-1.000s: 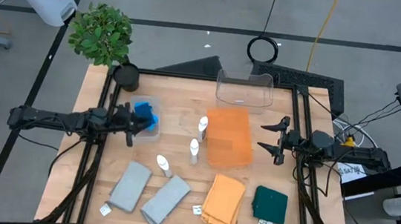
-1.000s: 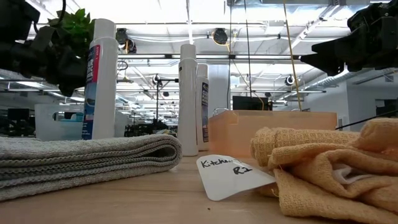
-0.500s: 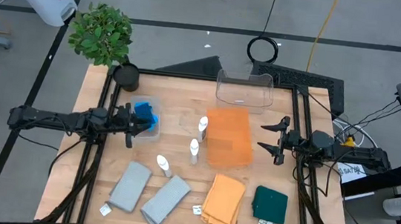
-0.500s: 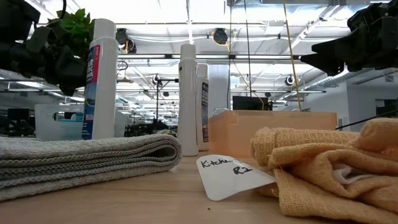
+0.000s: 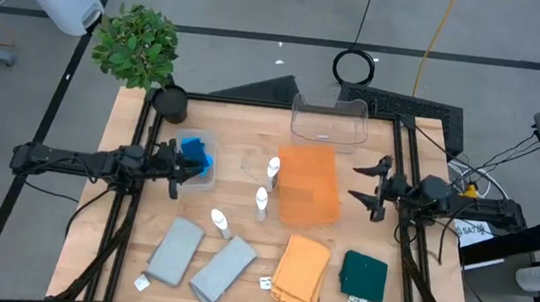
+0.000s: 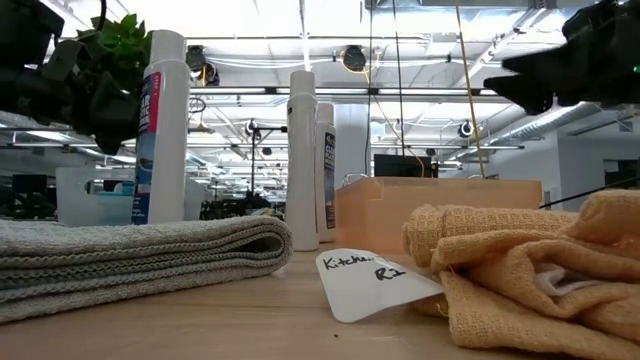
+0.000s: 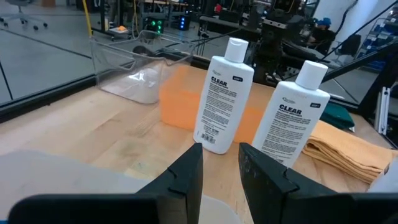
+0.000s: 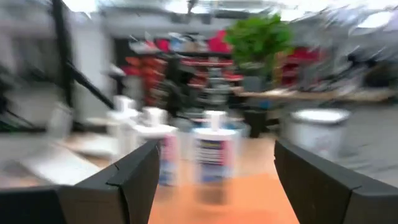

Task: Pick & Place Kitchen Items
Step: Put the green microfiber cloth into the orange bin

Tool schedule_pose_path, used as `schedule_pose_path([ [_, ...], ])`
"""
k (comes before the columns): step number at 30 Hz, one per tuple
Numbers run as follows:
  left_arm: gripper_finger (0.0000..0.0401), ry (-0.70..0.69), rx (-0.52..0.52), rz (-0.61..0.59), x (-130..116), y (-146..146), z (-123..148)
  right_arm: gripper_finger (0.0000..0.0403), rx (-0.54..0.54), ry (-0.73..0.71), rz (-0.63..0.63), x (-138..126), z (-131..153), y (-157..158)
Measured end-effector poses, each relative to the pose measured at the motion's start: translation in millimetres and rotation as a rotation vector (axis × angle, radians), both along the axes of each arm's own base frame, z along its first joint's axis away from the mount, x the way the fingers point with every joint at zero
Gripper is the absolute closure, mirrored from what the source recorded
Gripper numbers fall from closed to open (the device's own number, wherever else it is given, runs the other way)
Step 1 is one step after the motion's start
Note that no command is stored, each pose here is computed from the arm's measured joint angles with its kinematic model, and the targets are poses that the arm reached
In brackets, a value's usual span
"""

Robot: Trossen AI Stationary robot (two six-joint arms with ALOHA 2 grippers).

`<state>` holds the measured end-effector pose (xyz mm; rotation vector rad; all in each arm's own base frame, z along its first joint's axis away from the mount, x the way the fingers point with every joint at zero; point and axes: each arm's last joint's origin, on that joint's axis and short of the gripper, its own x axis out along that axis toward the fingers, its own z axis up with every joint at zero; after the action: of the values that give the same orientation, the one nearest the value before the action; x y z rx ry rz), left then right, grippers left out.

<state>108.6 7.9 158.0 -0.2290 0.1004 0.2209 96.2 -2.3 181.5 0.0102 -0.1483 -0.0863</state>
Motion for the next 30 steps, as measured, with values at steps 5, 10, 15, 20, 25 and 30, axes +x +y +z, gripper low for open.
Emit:
schedule_pose_path([
  [5, 0.0293, 0.001, 0.000, 0.000, 0.0, 0.0, -0.1, 0.0124, 0.141, -0.095, 0.070, -1.1, 8.1, 1.2],
  [10, 0.0293, 0.001, 0.000, 0.000, 0.0, 0.0, -0.1, 0.0124, 0.227, -0.177, 0.121, -2.8, 15.7, 2.0],
  [15, 0.0293, 0.003, 0.000, 0.000, 0.0, 0.0, -0.3, 0.0124, 0.219, -0.308, 0.136, -7.5, 27.4, 2.0],
  [20, 0.0293, 0.004, 0.000, 0.000, 0.0, 0.0, -0.3, 0.0124, 0.216, -0.362, 0.140, -9.8, 32.0, 1.9],
  [25, 0.0293, 0.003, 0.000, 0.000, 0.0, 0.0, -0.3, 0.0124, 0.220, -0.385, 0.131, -10.8, 33.8, 1.5],
  [30, 0.0293, 0.004, 0.000, 0.000, 0.0, 0.0, -0.4, 0.0124, 0.349, -0.321, 0.196, -7.0, 32.2, 2.4],
])
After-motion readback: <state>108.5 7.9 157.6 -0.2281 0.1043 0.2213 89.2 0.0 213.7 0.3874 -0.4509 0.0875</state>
